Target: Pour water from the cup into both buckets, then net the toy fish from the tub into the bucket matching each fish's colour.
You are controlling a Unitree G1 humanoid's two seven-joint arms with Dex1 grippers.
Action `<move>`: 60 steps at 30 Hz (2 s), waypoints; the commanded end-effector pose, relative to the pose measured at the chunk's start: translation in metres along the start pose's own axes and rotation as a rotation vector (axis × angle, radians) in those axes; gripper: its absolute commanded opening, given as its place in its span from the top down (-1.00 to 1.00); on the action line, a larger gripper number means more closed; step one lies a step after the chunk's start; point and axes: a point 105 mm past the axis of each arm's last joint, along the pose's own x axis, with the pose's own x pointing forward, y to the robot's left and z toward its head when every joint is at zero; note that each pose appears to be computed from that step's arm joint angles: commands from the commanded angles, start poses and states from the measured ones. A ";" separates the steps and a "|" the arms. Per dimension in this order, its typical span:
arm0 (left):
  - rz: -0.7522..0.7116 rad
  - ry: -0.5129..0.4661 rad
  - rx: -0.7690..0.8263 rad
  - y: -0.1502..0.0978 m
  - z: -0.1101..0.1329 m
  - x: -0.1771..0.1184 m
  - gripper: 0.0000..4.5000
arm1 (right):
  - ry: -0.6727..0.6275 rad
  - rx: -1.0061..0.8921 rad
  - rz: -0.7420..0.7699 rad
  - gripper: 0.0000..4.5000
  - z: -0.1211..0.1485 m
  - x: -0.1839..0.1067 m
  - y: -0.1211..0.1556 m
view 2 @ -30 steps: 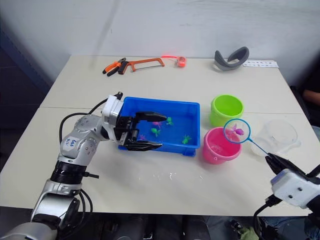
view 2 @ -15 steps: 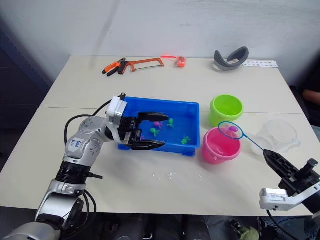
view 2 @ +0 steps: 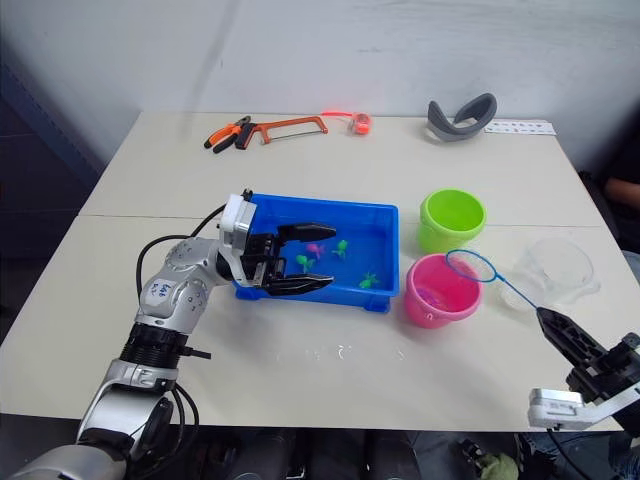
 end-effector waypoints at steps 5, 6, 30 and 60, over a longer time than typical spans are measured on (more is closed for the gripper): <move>0.030 0.004 0.054 0.005 0.011 -0.014 -0.96 | -0.067 0.471 -0.085 1.00 0.019 0.015 -0.039; 0.038 0.012 0.058 0.005 0.011 -0.019 -0.96 | -0.079 0.603 -0.059 1.00 0.020 0.018 -0.040; 0.341 0.283 0.120 -0.012 0.019 -0.141 -0.96 | -0.332 0.979 0.612 1.00 0.058 0.145 -0.068; 0.321 0.425 0.060 -0.003 0.025 -0.167 -0.96 | -0.453 0.677 0.734 1.00 0.112 0.179 -0.062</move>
